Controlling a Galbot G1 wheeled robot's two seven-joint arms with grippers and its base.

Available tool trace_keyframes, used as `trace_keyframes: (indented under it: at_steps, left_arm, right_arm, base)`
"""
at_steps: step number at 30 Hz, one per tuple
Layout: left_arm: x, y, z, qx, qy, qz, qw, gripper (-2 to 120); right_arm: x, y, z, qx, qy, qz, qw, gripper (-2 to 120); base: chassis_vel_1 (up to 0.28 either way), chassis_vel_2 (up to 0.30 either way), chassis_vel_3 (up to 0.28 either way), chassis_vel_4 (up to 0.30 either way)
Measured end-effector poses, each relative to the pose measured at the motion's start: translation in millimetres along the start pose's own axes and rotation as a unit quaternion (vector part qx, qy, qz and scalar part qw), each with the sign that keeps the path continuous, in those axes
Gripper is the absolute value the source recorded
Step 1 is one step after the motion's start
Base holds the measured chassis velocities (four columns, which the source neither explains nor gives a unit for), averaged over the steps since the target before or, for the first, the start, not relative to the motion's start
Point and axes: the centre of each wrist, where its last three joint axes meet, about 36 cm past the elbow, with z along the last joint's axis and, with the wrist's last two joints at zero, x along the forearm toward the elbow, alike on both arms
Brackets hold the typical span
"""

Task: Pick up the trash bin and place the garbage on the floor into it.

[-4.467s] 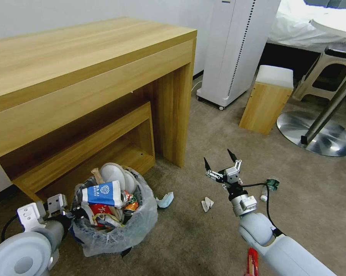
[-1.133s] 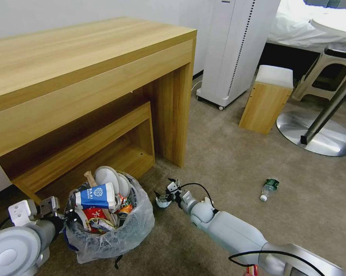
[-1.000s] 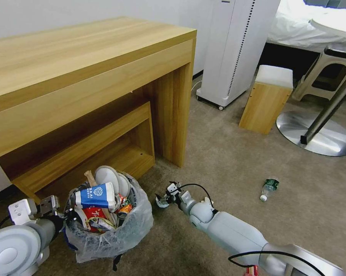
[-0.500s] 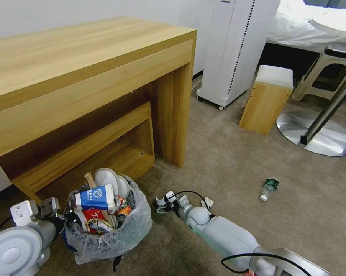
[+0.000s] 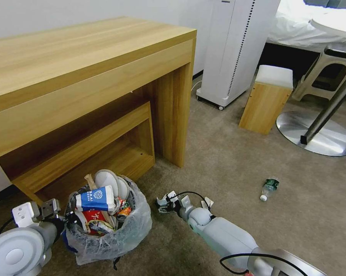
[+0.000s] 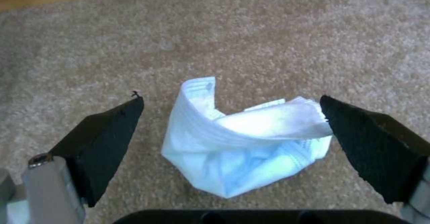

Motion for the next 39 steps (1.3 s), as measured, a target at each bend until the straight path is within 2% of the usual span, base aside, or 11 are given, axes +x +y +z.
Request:
trace_keyframes:
  at_steps: [14,17,20,21,24,25,28,32,35,36,39]
  left_arm:
    - [-0.9,-0.3,0.0,-0.001,-0.003,0.004,1.0000,0]
    - [-0.8,-0.3,0.5,-0.001,-0.002,0.004,1.0000,0]
    - [-0.4,-0.6,2.5,0.000,-0.002,0.004,1.0000,0]
    - [-0.4,-0.6,2.5,0.000,-0.002,0.004,1.0000,0]
    - [0.4,-1.0,2.3,-0.002,-0.004,0.005,1.0000,0]
    - [0.4,-1.0,2.3,-0.002,-0.004,0.005,1.0000,0]
    - [1.1,-1.0,1.1,-0.003,-0.007,0.004,1.0000,0]
    - [1.1,-1.2,1.4,-0.003,-0.008,0.004,1.0000,0]
    - [1.4,-2.0,1.5,-0.004,-0.009,0.006,0.9999,0]
    - [1.4,-2.0,1.5,-0.004,-0.009,0.006,0.9999,0]
    - [1.9,-2.1,-0.4,-0.007,-0.013,0.005,0.9999,0]
  right_arm:
    - [2.8,-1.5,12.8,-0.005,0.003,0.010,1.000,100]
    - [3.1,-1.4,12.1,-0.006,0.004,0.013,1.000,96]
    - [3.5,-1.9,11.3,-0.008,0.003,0.016,1.000,83]
    - [3.5,-1.9,11.3,-0.008,0.003,0.016,1.000,83]
    - [4.8,-2.8,11.1,-0.011,0.003,0.018,1.000,66]
    - [4.8,-2.8,11.1,-0.011,0.003,0.018,1.000,66]
    - [5.7,-2.5,10.2,-0.015,0.004,0.021,1.000,51]
    - [6.9,-3.5,10.2,-0.017,0.004,0.023,1.000,43]
    - [8.4,-4.4,7.4,-0.020,0.000,0.029,0.999,26]
    - [8.4,-4.4,7.4,-0.020,0.000,0.029,0.999,26]
    - [10.3,-5.5,3.2,-0.022,-0.007,0.032,0.999,12]
  base:
    - [0.000,0.000,0.000,0.000]
    - [0.000,0.000,0.000,0.000]
    - [0.000,0.000,0.000,0.000]
    - [0.000,0.000,0.000,0.000]
    - [0.000,0.000,0.000,0.000]
    - [0.000,0.000,0.000,0.000]
    - [0.000,0.000,0.000,0.000]
    - [0.000,0.000,0.000,0.000]
    - [0.000,0.000,0.000,0.000]
    - [0.000,0.000,0.000,0.000]
    - [0.000,0.000,0.000,0.000]
